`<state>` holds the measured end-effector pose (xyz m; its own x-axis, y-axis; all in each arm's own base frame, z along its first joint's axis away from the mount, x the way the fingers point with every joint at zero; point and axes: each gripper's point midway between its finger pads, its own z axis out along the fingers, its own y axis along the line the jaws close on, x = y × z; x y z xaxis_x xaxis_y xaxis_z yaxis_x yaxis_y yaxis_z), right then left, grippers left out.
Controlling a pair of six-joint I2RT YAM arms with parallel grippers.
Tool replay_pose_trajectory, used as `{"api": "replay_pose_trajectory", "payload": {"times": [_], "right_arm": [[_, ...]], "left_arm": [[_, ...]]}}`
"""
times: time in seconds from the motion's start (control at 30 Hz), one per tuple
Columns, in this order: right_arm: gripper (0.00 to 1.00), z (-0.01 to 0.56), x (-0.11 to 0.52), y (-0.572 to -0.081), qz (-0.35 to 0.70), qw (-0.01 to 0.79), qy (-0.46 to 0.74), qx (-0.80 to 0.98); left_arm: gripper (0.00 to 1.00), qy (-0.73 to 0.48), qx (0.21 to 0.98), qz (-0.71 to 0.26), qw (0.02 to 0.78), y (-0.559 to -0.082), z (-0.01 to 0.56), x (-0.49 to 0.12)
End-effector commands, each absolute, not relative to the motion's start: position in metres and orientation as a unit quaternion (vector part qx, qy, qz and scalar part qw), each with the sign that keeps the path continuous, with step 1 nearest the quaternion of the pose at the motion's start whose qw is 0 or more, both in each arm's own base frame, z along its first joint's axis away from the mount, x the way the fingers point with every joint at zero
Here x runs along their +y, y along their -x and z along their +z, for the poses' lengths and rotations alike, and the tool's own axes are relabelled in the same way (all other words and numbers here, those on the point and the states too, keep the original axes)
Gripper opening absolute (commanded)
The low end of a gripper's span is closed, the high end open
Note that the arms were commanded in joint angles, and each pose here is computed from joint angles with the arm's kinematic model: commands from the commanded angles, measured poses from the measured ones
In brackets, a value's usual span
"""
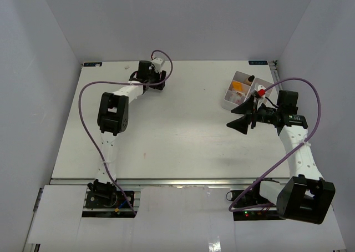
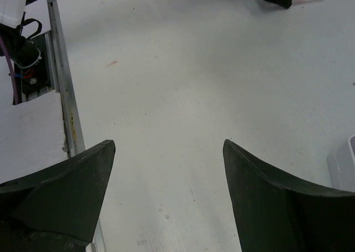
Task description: Organize the makeup
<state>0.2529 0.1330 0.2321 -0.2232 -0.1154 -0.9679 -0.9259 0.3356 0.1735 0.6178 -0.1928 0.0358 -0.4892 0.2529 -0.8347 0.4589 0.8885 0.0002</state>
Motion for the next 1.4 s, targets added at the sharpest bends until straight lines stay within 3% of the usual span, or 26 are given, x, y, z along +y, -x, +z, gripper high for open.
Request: {"api": "replay_pose_trajectory", "payload": {"times": [0.0, 0.27, 0.47, 0.7, 1.07, 1.37], "right_arm": [[0.85, 0.227, 0.127, -0.263, 0.417, 0.483, 0.372, 0.674], [0.91, 0.214, 0.125, -0.280, 0.446, 0.445, 0.287, 0.722], [0.93, 0.222, 0.129, -0.291, 0.489, 0.397, 0.232, 0.741], [0.93, 0.226, 0.149, -0.294, 0.532, 0.320, 0.200, 0.758], [0.91, 0.193, 0.152, -0.299, 0.528, 0.268, 0.148, 0.792], [0.82, 0.181, 0.157, -0.297, 0.522, 0.247, 0.137, 0.805]], "left_arm": [[0.18, -0.196, 0.855, -0.178, 0.446, -0.569, 0.075, -0.215], [0.17, -0.187, 0.791, -0.326, 0.482, -0.464, 0.161, -0.274], [0.16, -0.183, 0.762, -0.398, 0.477, -0.354, 0.163, -0.312], [0.17, -0.198, 0.737, -0.446, 0.467, -0.287, 0.166, -0.360], [0.17, -0.228, 0.715, -0.457, 0.478, -0.269, 0.183, -0.410], [0.17, -0.249, 0.709, -0.455, 0.477, -0.273, 0.184, -0.435]]}}
